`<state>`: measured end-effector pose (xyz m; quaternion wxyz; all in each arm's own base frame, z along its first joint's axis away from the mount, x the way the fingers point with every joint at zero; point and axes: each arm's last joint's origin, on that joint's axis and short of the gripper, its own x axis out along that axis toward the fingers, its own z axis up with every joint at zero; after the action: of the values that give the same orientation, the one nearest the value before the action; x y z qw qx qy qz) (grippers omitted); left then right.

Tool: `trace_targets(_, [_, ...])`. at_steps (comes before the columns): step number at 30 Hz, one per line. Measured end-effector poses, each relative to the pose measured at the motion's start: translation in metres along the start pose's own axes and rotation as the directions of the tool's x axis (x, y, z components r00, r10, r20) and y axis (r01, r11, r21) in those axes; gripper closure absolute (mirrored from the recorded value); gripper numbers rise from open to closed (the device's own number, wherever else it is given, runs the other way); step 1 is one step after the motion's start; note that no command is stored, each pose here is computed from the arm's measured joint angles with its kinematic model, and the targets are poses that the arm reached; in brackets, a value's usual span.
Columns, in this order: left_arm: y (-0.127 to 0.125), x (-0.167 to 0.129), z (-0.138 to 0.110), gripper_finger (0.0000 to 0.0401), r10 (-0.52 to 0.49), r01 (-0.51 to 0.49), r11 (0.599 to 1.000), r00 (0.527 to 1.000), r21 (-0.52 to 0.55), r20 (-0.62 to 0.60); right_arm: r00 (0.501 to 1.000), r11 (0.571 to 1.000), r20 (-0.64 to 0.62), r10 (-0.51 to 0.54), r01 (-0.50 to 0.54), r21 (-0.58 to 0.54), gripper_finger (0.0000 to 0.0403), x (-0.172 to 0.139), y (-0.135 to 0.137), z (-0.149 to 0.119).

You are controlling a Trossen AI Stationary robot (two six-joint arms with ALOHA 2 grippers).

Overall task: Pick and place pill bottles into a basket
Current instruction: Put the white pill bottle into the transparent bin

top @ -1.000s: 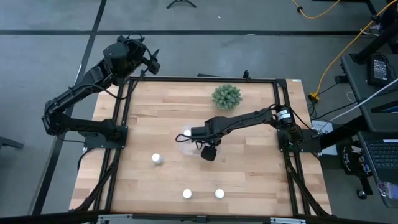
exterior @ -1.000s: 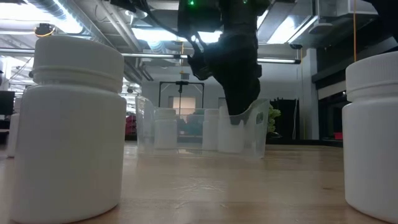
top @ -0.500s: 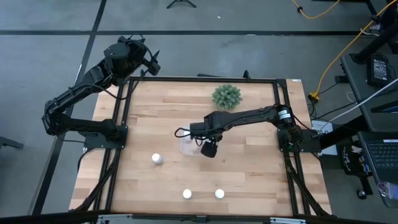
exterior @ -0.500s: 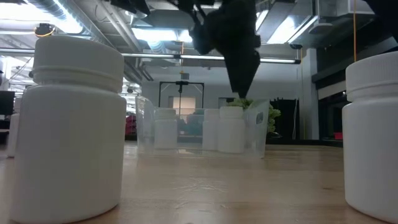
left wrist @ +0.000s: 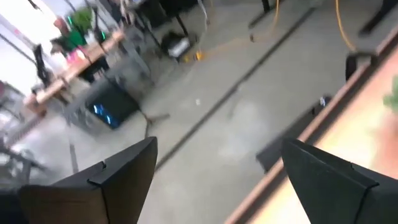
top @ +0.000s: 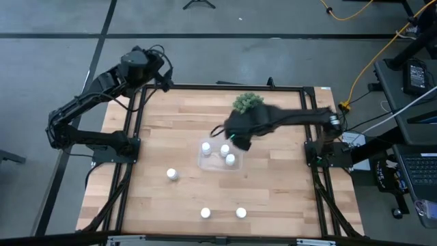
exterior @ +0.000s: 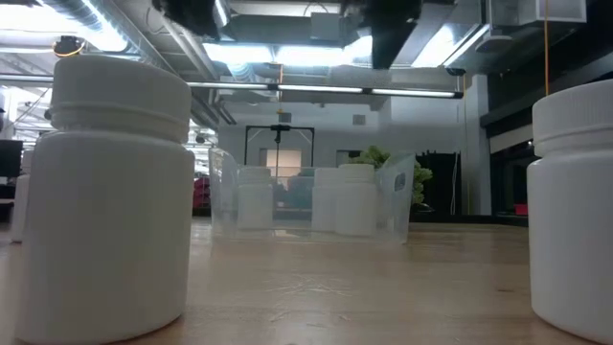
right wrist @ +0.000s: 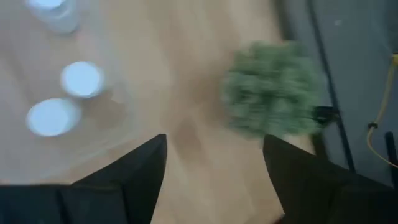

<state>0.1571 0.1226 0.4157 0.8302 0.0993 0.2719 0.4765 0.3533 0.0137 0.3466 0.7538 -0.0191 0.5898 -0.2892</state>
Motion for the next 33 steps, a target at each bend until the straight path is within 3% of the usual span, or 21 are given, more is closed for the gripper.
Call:
trace_targets(2, [-0.002, -0.003, -0.006, 0.0063, -0.065, 0.064, 0.998, 0.997, -0.021, -0.038, 0.998, 0.999, 0.054, -0.011, 0.008, 0.048, 0.0134, -0.012, -0.022, -0.009])
trace_targets(4, [-0.004, -0.008, -0.01, 0.0063, -0.209, 0.205, 0.974, 0.977, -0.1, -0.037, 0.991, 0.996, 0.131, -0.01, -0.001, 0.085, 0.0134, -0.024, -0.045, -0.021])
trace_targets(7, [-0.009, -0.013, -0.015, 0.0063, -0.396, 0.386, 0.897, 0.918, -0.216, -0.008, 0.961, 0.994, 0.276, 0.009, -0.039, 0.101, 0.0134, -0.035, -0.073, -0.044])
trace_targets(10, [-0.022, -0.013, -0.034, 0.0063, -0.534, 0.488, 0.807, 0.844, -0.331, -0.058, 0.903, 0.99, 0.425, 0.059, -0.108, 0.092, 0.0134, -0.038, -0.091, -0.069])
trace_targets(12, [-0.033, -0.013, -0.05, 0.0063, -0.597, 0.509, 0.763, 0.791, -0.399, -0.132, 0.854, 0.98, 0.512, 0.093, -0.168, 0.103, 0.0134, -0.038, -0.099, -0.085])
trace_targets(15, [-0.049, -0.016, -0.068, 0.0063, -0.654, 0.516, 0.73, 0.72, -0.448, -0.235, 0.81, 0.97, 0.579, 0.092, -0.205, 0.132, 0.0134, -0.033, -0.104, -0.106])
trace_targets(19, [-0.069, -0.02, -0.084, 0.0063, -0.697, 0.523, 0.704, 0.64, -0.481, -0.324, 0.799, 0.97, 0.594, 0.094, -0.207, 0.126, 0.0134, -0.024, -0.105, -0.126])
trace_targets(23, [-0.089, -0.027, -0.091, 0.0063, -0.768, 0.539, 0.634, 0.524, -0.554, -0.369, 0.792, 0.983, 0.605, 0.074, -0.16, 0.089, 0.0134, -0.012, -0.101, -0.133])
trace_targets(26, [-0.102, -0.033, -0.099, 0.0063, -0.767, 0.51, 0.637, 0.492, -0.578, -0.412, 0.755, 0.991, 0.653, 0.059, -0.12, 0.05, 0.0134, -0.008, -0.099, -0.132])
trace_targets(33, [-0.121, -0.048, -0.111, 0.0063, -0.697, 0.392, 0.703, 0.545, -0.593, -0.466, 0.682, 0.998, 0.73, 0.042, -0.06, -0.001, 0.0134, -0.015, -0.104, -0.13])
